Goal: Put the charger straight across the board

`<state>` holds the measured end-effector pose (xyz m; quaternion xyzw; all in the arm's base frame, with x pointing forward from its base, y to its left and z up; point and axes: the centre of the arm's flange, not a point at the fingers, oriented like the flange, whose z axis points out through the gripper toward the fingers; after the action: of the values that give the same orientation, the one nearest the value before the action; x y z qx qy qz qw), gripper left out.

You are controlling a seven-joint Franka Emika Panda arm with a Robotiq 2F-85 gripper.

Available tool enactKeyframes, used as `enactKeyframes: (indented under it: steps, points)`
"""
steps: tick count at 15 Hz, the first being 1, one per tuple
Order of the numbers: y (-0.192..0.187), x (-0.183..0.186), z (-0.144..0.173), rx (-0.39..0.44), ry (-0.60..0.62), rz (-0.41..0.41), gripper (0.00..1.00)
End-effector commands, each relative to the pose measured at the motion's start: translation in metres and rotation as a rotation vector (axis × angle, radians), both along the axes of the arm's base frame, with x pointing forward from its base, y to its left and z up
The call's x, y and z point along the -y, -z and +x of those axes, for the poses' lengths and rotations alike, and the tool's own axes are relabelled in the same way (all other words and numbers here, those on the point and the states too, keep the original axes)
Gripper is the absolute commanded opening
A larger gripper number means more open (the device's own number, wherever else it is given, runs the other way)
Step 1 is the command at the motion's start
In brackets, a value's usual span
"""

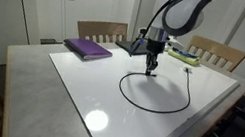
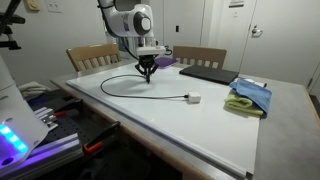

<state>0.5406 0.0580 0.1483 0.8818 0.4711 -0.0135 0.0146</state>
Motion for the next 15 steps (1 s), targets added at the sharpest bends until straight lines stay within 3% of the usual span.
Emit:
enactKeyframes:
  steps: [1,4,8,11,12,15]
  points:
    - [0.006,0.005,0.007,0.023,-0.039,-0.010,0.00]
    - [0.000,-0.006,0.024,0.044,-0.116,-0.027,0.01]
    - [-0.009,-0.036,0.048,0.068,-0.347,-0.019,0.01]
    - [-0.007,-0.057,0.058,0.013,-0.500,-0.031,0.01]
    - [-0.012,-0.052,0.040,0.051,-0.416,-0.018,0.04]
    - [-0.008,-0.060,0.045,0.029,-0.469,-0.020,0.04]
